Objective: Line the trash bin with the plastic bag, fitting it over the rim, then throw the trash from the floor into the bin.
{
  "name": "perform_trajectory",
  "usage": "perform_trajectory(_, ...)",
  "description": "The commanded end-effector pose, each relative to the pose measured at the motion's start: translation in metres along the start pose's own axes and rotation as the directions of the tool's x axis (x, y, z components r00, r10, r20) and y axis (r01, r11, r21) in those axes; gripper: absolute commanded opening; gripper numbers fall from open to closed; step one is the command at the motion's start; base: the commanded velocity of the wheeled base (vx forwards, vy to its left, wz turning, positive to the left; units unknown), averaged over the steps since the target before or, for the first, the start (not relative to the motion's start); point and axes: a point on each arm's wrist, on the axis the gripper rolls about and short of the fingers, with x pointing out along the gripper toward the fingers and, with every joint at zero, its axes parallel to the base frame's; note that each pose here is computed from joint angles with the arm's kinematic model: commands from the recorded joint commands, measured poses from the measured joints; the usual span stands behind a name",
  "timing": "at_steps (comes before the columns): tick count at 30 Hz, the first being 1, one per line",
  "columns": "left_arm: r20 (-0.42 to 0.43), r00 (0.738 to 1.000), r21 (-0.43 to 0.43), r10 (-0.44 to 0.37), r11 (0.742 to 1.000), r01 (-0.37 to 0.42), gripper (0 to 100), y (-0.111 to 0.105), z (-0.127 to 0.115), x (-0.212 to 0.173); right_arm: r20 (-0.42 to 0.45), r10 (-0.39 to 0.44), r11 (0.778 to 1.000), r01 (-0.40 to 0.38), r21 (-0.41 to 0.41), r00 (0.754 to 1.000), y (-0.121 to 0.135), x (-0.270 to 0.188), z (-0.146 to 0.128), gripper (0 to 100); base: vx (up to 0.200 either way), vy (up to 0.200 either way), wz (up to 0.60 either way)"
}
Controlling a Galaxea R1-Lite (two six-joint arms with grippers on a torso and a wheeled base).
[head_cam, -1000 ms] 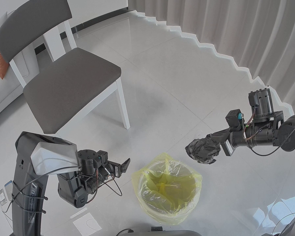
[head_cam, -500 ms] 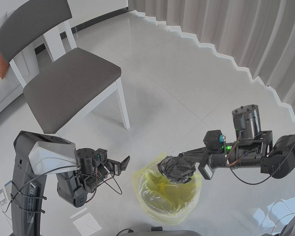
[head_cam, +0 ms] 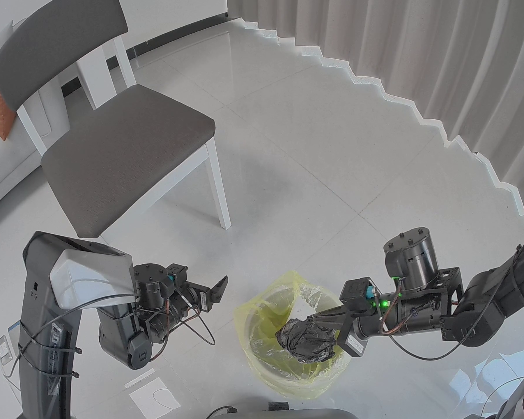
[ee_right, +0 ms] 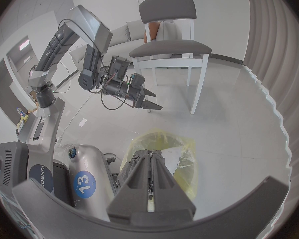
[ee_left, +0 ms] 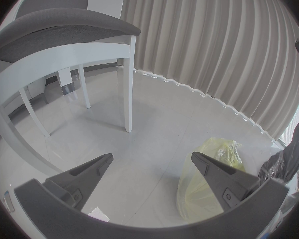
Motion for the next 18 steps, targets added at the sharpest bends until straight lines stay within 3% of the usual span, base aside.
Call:
perform_trajectory(1, 0.0, 1.0, -0.001, -0.001, 1.0, 0.001, 100, 0.0, -0.002, -0.001, -0.05, 0.022, 1.0, -0.021, 0.011, 0.999, 0.002, 0.018, -0.014, 0, 0.0, 0.0, 0.0)
perform_trajectory(10, 0.004, 1.0, -0.009, 0.0, 1.0, 0.0, 100, 0.0, 0.0, -0.003, -0.059, -0.046, 0.997, 0.05, 0.06, 0.997, -0.029, 0.048, -0.031, 0, 0.0, 0.0, 0.0)
perform_trajectory(18, -0.005, 1.0, -0.009, 0.0, 1.0, 0.0, 100, 0.0, -0.002, -0.004, 0.008, -0.081, 0.995, 0.081, 0.053, 0.997, -0.038, 0.039, -0.018, 0, 0.0, 0.0, 0.0)
